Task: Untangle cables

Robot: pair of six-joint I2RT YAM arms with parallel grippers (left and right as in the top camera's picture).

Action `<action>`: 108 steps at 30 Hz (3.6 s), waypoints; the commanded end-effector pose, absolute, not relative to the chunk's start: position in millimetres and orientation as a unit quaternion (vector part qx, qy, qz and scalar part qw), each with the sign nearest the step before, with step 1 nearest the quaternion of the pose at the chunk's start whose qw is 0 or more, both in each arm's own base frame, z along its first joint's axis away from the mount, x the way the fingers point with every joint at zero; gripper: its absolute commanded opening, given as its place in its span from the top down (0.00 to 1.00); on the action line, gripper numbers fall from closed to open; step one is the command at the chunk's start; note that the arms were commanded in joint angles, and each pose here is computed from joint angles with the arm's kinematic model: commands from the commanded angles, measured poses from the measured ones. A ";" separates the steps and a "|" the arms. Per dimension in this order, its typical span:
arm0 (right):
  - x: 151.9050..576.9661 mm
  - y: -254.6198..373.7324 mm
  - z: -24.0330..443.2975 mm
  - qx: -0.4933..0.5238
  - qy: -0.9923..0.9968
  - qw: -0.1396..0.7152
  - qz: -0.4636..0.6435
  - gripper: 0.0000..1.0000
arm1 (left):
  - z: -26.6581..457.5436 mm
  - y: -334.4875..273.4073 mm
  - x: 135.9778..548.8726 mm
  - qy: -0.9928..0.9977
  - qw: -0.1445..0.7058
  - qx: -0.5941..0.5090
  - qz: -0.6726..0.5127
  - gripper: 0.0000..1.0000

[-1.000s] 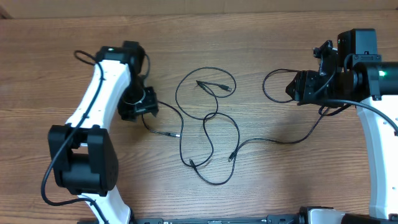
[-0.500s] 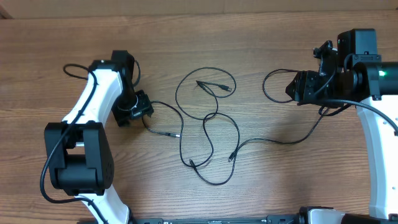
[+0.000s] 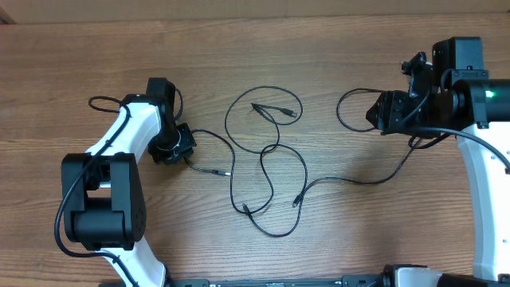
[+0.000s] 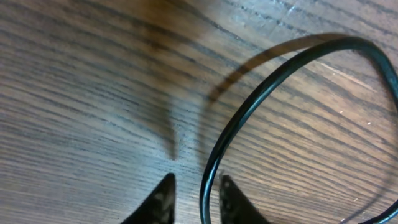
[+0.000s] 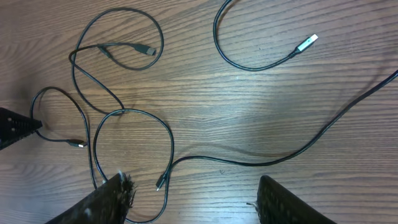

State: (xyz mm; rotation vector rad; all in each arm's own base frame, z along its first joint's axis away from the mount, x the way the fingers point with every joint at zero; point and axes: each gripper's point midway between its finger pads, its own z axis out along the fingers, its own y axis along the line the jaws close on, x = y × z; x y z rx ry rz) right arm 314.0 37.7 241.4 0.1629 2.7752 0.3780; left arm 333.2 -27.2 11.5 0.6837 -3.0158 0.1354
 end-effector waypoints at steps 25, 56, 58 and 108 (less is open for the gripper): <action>318.1 35.7 247.6 0.056 0.974 0.179 0.128 0.37 | 45.2 -16.5 340.8 -0.975 0.000 0.220 0.017 0.96; 318.1 33.3 247.0 0.058 0.975 0.179 0.121 0.37 | 353.3 223.7 313.0 -0.789 -0.373 0.476 -0.107 0.96; 317.6 33.3 246.8 0.058 0.975 0.178 0.121 0.37 | 351.9 221.6 312.7 -0.792 -0.369 0.475 -0.107 0.96; 280.9 -47.8 235.2 0.225 0.966 0.121 0.036 0.14 | 289.3 -58.7 279.7 -0.987 -0.149 -0.001 0.052 0.52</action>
